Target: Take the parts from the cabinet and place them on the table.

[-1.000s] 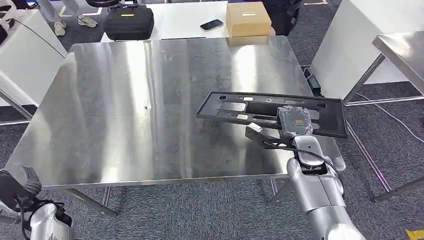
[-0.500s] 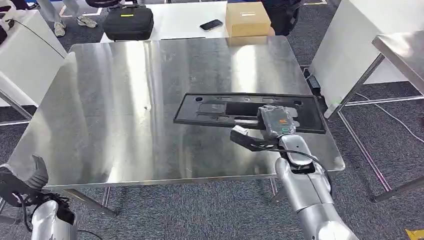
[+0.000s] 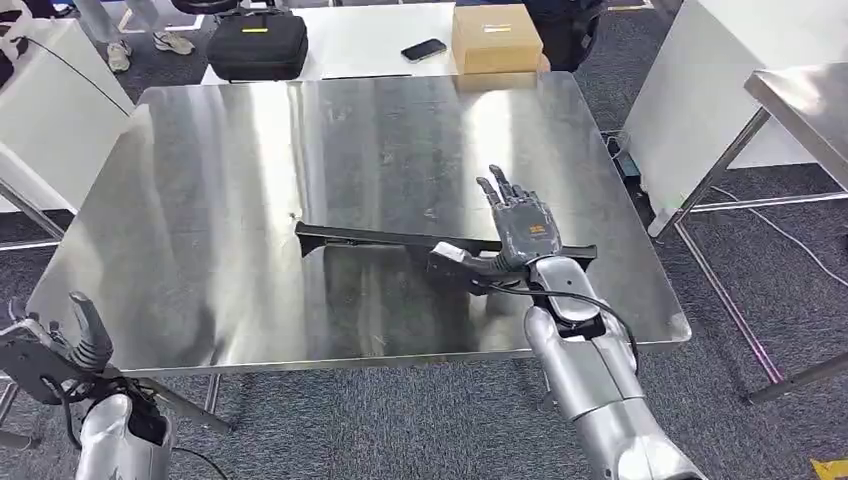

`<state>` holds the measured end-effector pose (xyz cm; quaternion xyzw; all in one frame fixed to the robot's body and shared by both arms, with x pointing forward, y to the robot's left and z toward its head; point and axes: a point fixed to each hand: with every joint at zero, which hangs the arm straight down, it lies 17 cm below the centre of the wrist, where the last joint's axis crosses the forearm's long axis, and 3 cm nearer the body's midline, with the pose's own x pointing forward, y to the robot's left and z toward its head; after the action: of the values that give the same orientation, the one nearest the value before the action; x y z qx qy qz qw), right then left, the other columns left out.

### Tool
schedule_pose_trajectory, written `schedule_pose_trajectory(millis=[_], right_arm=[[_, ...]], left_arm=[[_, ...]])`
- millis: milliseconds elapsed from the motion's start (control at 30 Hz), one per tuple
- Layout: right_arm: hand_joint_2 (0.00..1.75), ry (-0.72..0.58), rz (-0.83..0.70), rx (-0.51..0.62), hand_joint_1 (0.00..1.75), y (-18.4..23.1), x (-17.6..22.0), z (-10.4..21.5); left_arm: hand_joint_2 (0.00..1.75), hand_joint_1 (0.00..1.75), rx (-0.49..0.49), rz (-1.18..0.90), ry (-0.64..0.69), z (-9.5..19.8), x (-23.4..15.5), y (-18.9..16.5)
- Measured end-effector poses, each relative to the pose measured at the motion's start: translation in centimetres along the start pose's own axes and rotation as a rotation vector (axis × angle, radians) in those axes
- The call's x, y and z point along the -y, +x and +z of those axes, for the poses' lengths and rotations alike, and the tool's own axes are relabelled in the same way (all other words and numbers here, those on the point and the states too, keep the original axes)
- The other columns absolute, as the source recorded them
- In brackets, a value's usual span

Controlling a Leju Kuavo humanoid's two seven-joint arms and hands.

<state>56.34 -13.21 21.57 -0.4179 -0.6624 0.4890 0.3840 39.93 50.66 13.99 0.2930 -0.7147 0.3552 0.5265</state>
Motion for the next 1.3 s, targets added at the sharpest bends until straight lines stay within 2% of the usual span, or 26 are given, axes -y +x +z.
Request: schedule_pose_trajectory(millis=[133, 300, 600, 867, 1067, 1133, 1167, 1200, 1233, 1300], right_arm=[[0.0, 0.007, 0.013, -0.019, 0.0, -0.9, 0.0, 0.2], [0.0, 0.168, -0.053, -0.105, 0.0, -3.5, -2.9, 1.2], [0.0, 0.07, -0.124, -0.255, 0.0, -9.3, 0.7, 1.5], [0.0, -0.118, -0.227, -0.226, 0.0, -10.4, 6.3, 0.8], [0.0, -0.14, -0.235, -0.221, 0.0, -10.4, 6.9, 0.8], [0.0, -0.22, -0.259, -0.203, 0.0, -10.3, 9.4, 0.6], [0.0, -0.361, -0.3, -0.161, 0.0, -9.8, 13.4, 1.1], [0.0, -0.522, -0.344, -0.122, 0.0, -8.9, 18.7, 2.9], [0.0, -0.676, -0.41, -0.055, 0.0, -7.9, 23.8, 6.8], [0.0, -0.759, -0.404, -0.011, 0.0, -7.6, 25.8, 9.9]], left_arm=[[0.0, 0.0, -0.004, 0.002, -0.017, 0.2, 0.6, 0.0], [0.0, 0.0, -0.014, 0.003, -0.041, 0.2, 1.2, -0.3], [0.0, 0.0, -0.03, -0.012, -0.035, 0.4, 0.8, -0.8], [0.0, 0.0, -0.034, -0.023, -0.026, 0.6, -0.1, -1.2], [0.0, 0.0, -0.035, -0.024, -0.026, 0.6, -0.1, -1.2], [0.0, 0.0, -0.038, -0.027, -0.022, 0.7, -0.4, -1.4], [0.0, 0.0, -0.035, -0.033, -0.012, 1.0, -1.1, -1.4], [0.0, 0.0, -0.026, -0.043, 0.001, 1.2, -2.2, -1.2], [0.0, 0.0, -0.019, -0.056, 0.018, 1.6, -4.1, -1.1], [0.0, 0.0, -0.016, -0.062, 0.034, 1.7, -5.5, -1.1]])
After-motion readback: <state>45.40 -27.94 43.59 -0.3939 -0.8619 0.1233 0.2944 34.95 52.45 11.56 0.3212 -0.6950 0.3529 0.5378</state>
